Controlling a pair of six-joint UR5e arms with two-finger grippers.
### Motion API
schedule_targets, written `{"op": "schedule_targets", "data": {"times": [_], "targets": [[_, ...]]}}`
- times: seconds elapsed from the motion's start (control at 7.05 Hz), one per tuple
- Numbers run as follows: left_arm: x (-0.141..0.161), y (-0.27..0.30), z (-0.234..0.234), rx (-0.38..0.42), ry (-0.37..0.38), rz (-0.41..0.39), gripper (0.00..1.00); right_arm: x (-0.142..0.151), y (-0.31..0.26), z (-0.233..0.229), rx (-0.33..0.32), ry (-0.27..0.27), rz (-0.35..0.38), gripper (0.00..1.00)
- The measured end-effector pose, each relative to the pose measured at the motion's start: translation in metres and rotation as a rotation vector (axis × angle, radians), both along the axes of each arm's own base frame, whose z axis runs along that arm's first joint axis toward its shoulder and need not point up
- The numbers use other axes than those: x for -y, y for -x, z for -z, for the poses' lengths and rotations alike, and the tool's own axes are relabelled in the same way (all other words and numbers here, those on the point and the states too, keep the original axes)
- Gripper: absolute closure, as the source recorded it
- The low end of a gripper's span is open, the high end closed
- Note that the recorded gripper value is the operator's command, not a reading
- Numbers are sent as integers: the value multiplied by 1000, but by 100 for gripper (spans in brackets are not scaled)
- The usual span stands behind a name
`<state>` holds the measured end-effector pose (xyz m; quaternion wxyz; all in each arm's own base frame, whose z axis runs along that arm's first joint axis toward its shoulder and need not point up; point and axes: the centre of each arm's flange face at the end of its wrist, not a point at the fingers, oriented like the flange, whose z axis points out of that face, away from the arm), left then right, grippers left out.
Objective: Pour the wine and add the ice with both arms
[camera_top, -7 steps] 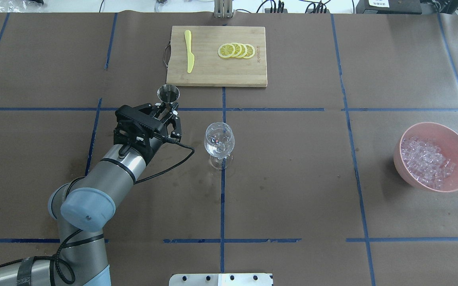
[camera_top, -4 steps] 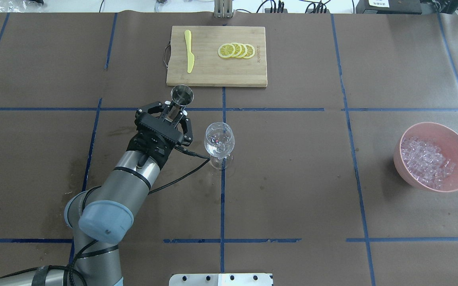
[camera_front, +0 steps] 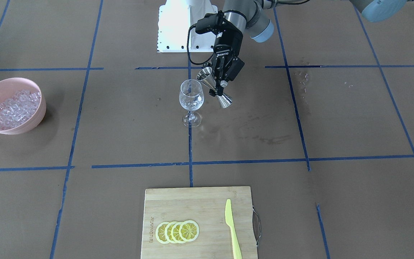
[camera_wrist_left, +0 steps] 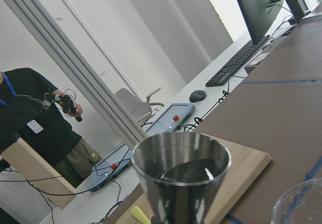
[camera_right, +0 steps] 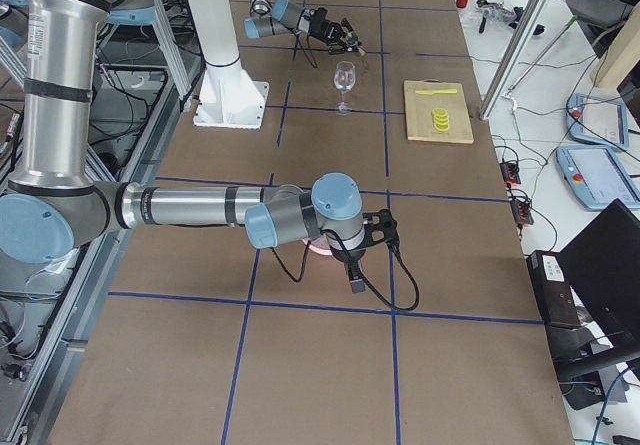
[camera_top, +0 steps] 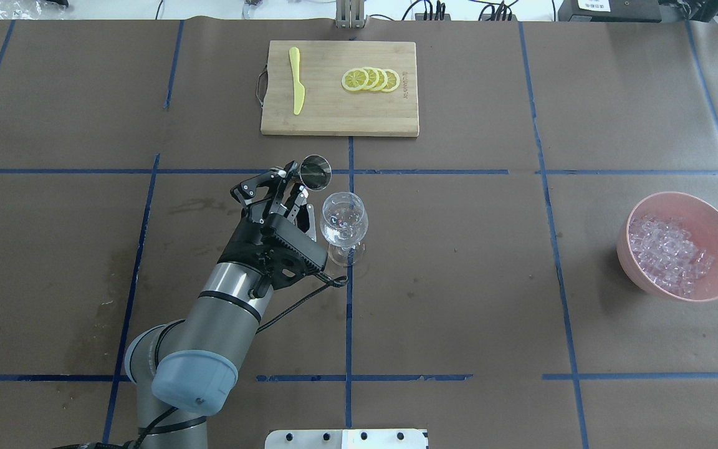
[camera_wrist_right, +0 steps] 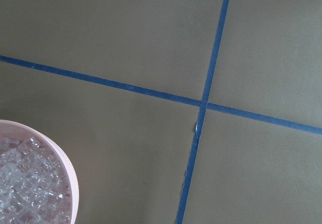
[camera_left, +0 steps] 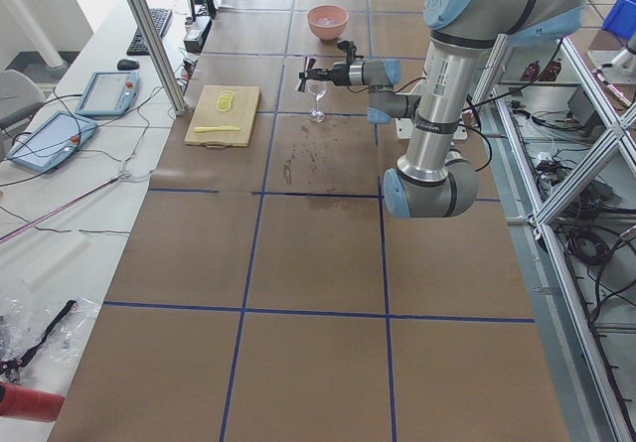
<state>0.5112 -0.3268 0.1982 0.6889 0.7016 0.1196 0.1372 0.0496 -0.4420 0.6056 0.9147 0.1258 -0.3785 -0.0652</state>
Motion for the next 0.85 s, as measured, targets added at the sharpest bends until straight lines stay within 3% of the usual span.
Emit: {"op": "schedule_targets", "data": {"times": [0.85], "targets": [[-9, -3, 5, 358, -127, 53, 100, 0, 0, -6, 0, 12, 0, 0]]}}
